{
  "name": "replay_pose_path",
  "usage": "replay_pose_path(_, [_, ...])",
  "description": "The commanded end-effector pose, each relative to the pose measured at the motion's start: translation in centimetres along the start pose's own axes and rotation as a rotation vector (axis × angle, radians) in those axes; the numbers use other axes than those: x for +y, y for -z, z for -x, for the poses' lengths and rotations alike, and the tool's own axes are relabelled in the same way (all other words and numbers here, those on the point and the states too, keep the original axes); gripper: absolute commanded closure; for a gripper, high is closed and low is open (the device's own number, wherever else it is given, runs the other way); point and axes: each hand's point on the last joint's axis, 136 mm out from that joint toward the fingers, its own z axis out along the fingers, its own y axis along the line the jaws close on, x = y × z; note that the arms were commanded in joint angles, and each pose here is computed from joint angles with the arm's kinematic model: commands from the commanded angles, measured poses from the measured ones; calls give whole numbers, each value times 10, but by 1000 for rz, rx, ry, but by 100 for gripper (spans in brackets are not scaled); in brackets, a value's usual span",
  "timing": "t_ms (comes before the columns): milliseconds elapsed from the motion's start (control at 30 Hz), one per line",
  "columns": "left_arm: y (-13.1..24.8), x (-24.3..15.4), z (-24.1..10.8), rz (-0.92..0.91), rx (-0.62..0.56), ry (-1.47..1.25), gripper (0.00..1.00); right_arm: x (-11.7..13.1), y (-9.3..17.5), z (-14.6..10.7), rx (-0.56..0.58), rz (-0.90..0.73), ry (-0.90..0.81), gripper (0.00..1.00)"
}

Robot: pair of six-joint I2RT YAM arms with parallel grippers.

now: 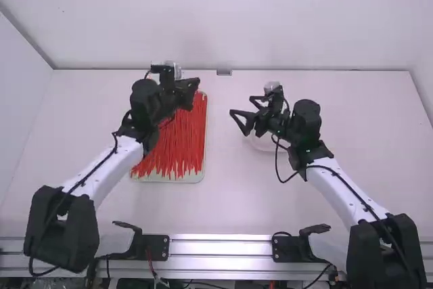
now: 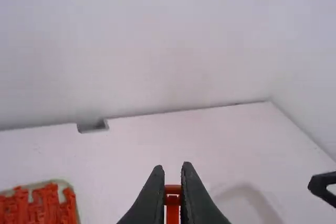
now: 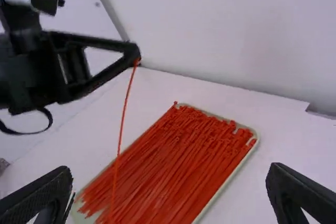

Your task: Fasten the cable tie

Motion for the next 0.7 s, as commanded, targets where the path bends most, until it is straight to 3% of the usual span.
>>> replay_pose_path(0, [-7, -26, 33, -63, -25, -72, 98, 10, 1, 26, -48, 28, -51, 2])
replay_pose_path(233, [-18, -56, 46, -90, -7, -113, 98, 31, -8, 38, -30, 64, -71, 2])
replay_pose_path(667, [-22, -86, 35, -151, 17, -56, 98, 37, -26, 43, -24, -26, -137, 2])
